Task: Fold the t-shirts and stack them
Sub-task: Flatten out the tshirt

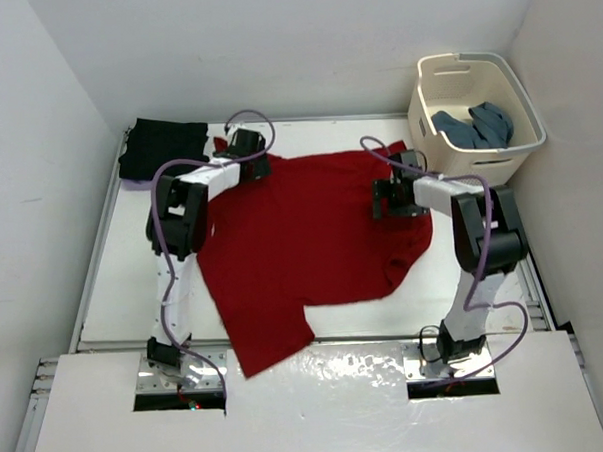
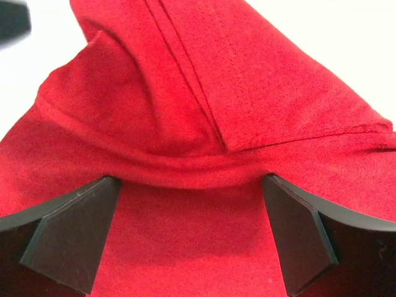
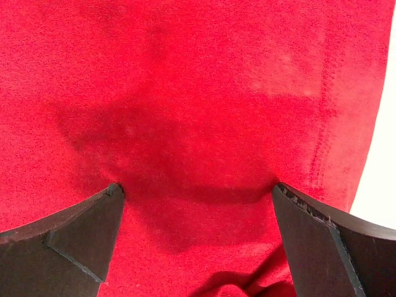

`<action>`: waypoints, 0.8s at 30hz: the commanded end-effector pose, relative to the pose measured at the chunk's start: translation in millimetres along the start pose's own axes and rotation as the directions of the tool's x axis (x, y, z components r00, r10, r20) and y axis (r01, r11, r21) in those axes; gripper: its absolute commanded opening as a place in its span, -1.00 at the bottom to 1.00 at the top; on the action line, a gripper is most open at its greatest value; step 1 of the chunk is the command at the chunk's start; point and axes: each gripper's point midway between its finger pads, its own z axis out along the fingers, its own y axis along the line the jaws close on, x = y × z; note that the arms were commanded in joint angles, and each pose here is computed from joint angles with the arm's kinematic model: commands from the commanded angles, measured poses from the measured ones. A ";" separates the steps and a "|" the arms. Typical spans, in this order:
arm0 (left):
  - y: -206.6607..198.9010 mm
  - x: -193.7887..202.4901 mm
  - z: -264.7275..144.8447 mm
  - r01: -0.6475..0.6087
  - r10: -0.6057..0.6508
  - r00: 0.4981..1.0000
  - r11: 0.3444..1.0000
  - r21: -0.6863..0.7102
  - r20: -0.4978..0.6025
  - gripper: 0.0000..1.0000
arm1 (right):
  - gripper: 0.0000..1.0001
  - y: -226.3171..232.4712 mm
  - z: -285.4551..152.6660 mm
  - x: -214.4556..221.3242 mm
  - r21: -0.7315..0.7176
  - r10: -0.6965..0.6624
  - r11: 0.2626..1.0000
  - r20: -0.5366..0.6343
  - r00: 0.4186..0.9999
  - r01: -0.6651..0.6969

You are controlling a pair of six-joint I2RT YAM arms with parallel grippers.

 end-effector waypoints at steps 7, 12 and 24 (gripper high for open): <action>-38.0 -76.7 45.8 -0.091 0.081 0.993 0.991 0.103 0.091 0.99 | 0.98 -6.2 2.4 -75.0 -0.046 -0.157 0.986 0.068 0.985 0.161; -41.1 -99.0 4.4 -0.059 0.040 0.991 0.987 0.148 0.127 0.99 | 0.98 4.8 -33.9 -75.0 0.005 -0.242 0.970 0.107 0.964 0.243; -31.4 -15.4 -120.3 -0.064 0.048 0.993 0.986 0.154 0.108 0.99 | 0.98 -17.8 -64.2 15.1 0.205 -0.110 0.974 0.044 0.993 0.099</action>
